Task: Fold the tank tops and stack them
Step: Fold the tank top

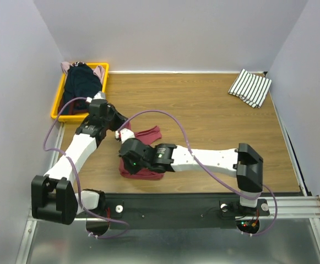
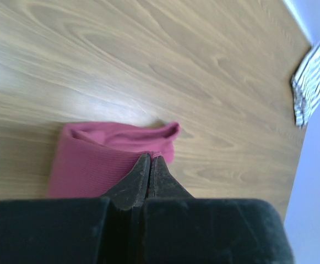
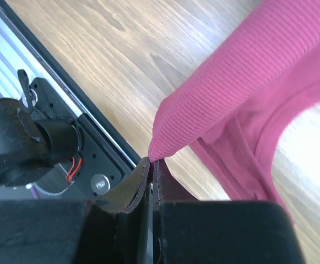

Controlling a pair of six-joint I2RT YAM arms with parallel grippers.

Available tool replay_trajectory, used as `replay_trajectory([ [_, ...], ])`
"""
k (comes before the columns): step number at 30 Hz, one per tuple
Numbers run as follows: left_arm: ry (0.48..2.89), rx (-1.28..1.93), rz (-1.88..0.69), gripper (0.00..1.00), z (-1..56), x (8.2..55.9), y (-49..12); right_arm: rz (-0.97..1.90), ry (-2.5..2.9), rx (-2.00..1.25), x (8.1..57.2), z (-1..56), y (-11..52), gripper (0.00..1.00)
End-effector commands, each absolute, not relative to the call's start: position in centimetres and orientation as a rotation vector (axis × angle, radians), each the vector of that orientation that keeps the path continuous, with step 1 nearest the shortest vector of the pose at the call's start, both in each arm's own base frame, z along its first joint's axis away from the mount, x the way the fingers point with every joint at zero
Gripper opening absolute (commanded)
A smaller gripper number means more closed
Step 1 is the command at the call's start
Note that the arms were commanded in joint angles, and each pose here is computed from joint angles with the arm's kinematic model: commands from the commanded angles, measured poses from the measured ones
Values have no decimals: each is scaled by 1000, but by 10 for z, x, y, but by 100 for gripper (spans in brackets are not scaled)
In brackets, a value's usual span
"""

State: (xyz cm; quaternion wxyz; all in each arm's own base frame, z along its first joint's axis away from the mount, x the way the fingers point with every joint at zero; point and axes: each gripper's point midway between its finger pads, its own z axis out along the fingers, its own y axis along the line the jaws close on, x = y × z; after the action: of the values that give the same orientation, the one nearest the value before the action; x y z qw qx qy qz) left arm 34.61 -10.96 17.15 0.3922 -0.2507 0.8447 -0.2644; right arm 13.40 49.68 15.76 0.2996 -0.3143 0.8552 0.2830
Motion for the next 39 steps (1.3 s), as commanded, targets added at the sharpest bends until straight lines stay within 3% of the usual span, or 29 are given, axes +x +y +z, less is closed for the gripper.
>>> replay_trajectory([
  [1, 2059, -545, -749, 0, 206, 367, -138, 947, 2236, -710, 128, 194, 492, 0],
  [15, 2137, -426, -838, 0, 202, 379, -234, 1013, 2250, -433, 140, 198, 420, 1],
  [21, 2177, -388, -861, 0, 193, 383, -277, 998, 2287, -285, 141, 174, 373, 1],
  [34, 2202, -400, -865, 0, 183, 392, -290, 1006, 2260, -277, 144, 183, 366, 1],
  [39, 2179, -439, -823, 0, 184, 394, -268, 1031, 2257, -323, 144, 191, 382, 2],
])
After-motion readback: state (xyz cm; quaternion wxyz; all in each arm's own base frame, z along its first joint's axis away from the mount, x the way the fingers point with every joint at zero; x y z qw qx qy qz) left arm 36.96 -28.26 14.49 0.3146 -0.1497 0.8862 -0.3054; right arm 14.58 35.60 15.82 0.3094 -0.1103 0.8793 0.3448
